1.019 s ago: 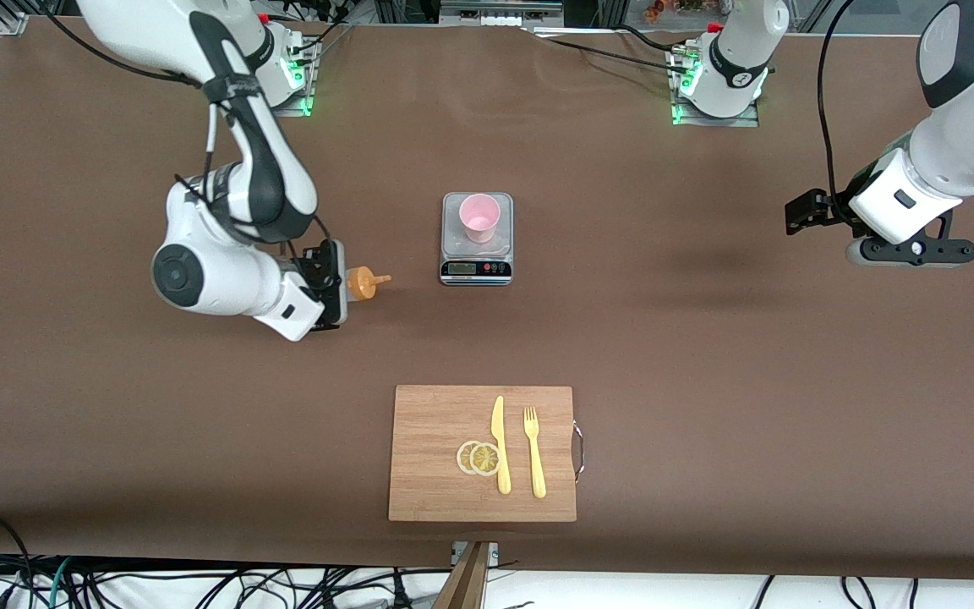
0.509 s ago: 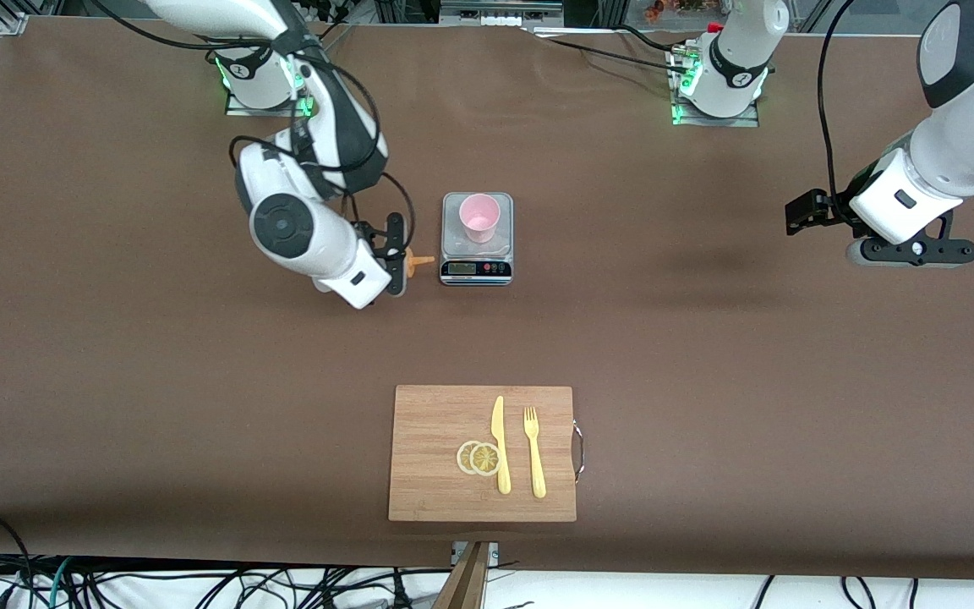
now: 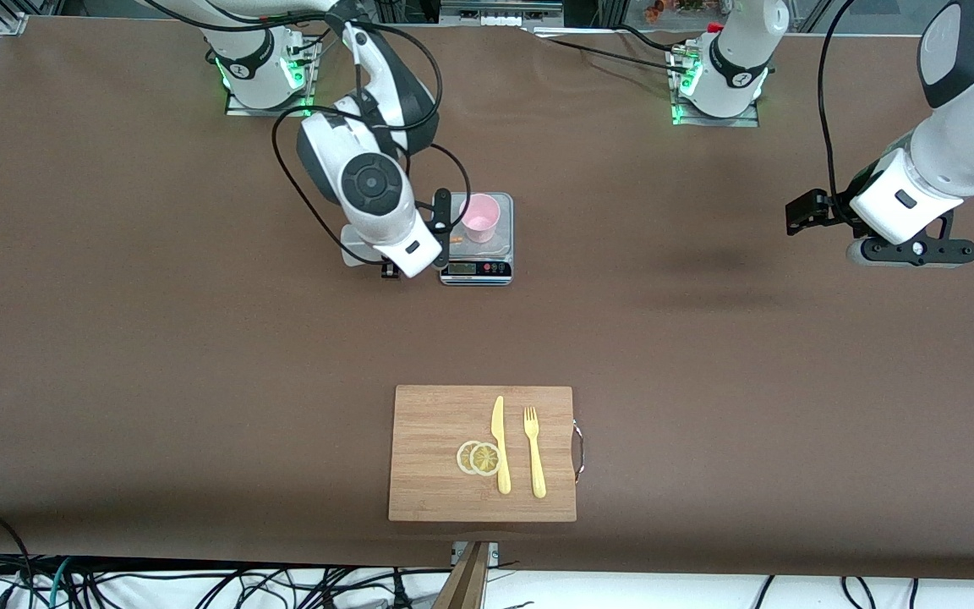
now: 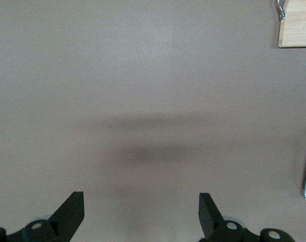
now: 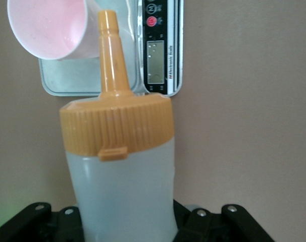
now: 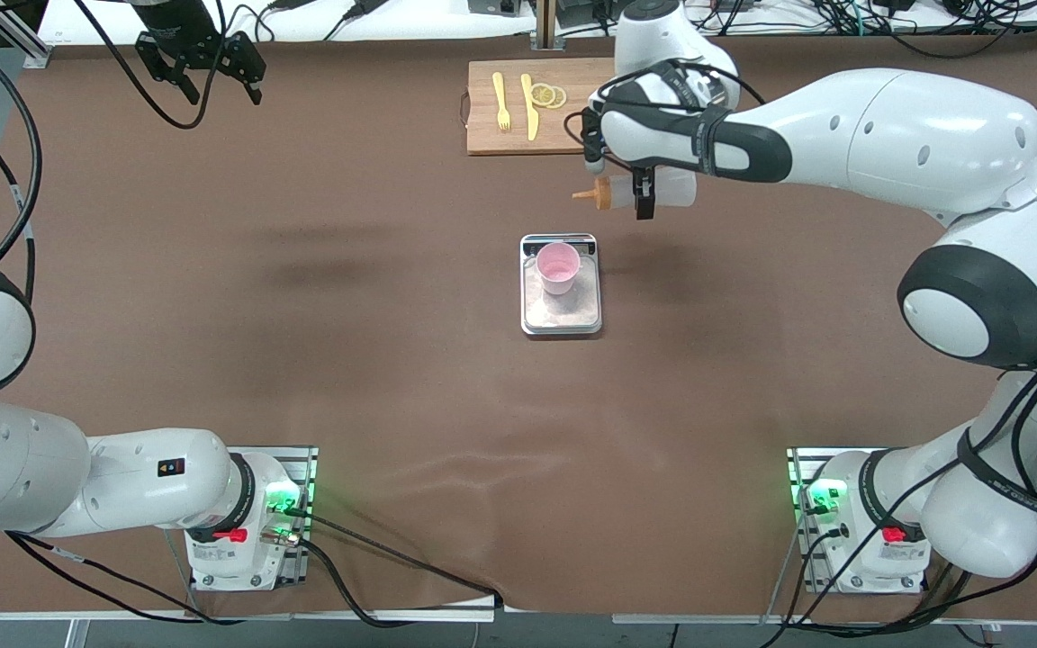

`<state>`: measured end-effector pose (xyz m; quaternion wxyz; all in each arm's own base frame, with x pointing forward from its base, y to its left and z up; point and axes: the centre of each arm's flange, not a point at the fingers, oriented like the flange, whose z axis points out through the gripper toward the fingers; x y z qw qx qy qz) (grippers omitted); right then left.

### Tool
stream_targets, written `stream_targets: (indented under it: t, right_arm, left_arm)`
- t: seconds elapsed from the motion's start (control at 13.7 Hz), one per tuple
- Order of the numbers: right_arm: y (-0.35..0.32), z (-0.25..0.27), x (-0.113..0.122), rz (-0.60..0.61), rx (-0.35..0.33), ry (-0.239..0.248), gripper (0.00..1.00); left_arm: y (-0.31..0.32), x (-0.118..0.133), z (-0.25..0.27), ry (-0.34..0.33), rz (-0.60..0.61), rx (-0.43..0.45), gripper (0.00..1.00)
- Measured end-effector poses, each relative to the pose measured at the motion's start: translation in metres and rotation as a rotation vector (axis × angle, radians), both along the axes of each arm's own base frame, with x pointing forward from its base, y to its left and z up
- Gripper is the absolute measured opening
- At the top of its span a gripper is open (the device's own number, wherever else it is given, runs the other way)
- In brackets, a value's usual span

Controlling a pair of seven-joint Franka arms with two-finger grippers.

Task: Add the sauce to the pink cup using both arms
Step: 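Tilt the bottle nozzle down into the pink cup to squeeze sauce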

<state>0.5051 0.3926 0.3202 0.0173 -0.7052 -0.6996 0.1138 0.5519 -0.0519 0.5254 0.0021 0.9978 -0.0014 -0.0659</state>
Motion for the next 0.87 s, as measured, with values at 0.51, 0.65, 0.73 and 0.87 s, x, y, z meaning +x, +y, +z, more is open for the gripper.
stream_targets:
  t: [0.51, 0.65, 0.73, 0.87]
  right_arm:
    - [0.023, -0.001, -0.029, 0.051, -0.105, -0.01, 0.28]
    - [0.027, 0.0, -0.037, 0.074, -0.142, -0.001, 0.28]
    - [0.028, 0.002, -0.041, 0.083, -0.159, 0.001, 0.28]
    - [0.031, 0.005, -0.046, 0.095, -0.179, 0.0, 0.28]
  left_arm:
    - [0.0, 0.0, 0.0, 0.0, 0.001, 0.0, 1.0]
    - [0.0, 0.0, 0.0, 0.0, 0.001, 0.0, 1.0]
    - [0.0, 0.0, 0.0, 0.0, 0.001, 0.0, 1.0]
    - [0.0, 0.0, 0.0, 0.0, 0.001, 0.0, 1.0]
